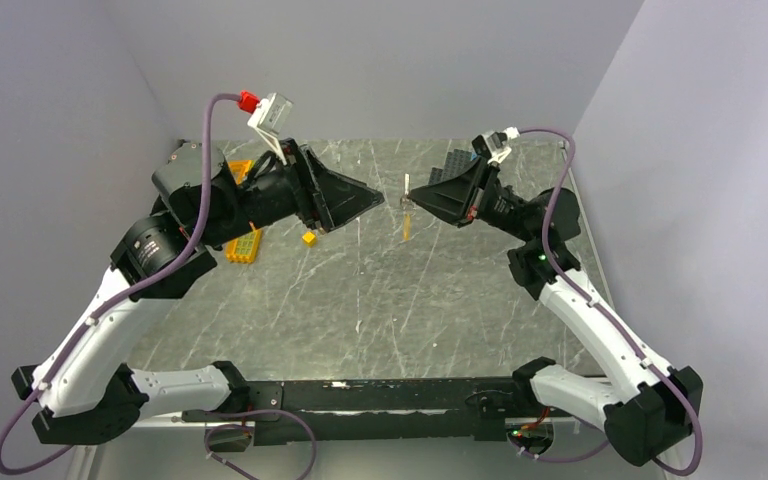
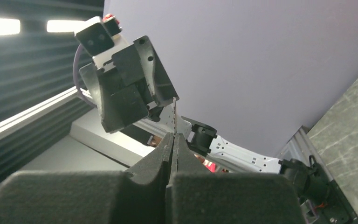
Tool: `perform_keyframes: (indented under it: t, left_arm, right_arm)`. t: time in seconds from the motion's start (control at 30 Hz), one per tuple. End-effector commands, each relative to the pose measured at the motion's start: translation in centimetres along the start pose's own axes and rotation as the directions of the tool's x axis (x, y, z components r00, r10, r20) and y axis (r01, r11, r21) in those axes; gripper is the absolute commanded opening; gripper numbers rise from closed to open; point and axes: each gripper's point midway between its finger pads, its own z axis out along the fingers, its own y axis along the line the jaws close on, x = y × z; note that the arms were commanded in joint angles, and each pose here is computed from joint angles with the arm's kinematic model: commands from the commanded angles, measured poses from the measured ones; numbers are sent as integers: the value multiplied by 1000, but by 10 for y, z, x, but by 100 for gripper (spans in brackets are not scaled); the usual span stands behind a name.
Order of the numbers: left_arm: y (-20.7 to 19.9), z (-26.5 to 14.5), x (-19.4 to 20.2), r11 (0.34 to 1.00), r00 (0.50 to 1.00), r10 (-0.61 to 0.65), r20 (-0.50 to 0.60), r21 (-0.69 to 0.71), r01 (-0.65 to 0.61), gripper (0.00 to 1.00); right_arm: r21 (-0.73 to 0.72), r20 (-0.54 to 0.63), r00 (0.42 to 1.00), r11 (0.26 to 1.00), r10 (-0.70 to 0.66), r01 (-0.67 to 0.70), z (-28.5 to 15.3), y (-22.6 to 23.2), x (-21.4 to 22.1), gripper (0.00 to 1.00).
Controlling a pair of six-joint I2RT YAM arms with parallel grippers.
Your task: Remove the keys from the keyring
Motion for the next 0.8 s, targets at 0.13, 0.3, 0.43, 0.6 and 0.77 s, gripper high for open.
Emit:
perform_keyframes:
  t: [0.13, 0.3, 0.43, 0.6, 0.77]
  left_arm:
    - [-31, -1, -17, 986, 996, -52, 70, 159, 40, 62]
    - [-33, 2, -13, 977, 993, -74, 94, 206, 54, 60]
    - [-33, 8, -12, 973, 992, -77, 99, 223, 53, 58]
    - [-42, 21, -15, 965, 990, -58, 125, 260, 24, 57]
    - [-46, 37, -18, 966, 990, -30, 141, 258, -7, 55]
  right_arm:
    - [-187, 121, 953, 937, -277, 296, -12, 69, 0, 0]
    - [-168, 276, 900, 905, -337, 390, -25, 84, -10, 0]
    - [-143, 329, 884, 908, -332, 394, -28, 86, -19, 0]
    - [-129, 386, 872, 918, -302, 375, -30, 89, -29, 0]
    - [-80, 423, 850, 922, -313, 379, -31, 91, -38, 0]
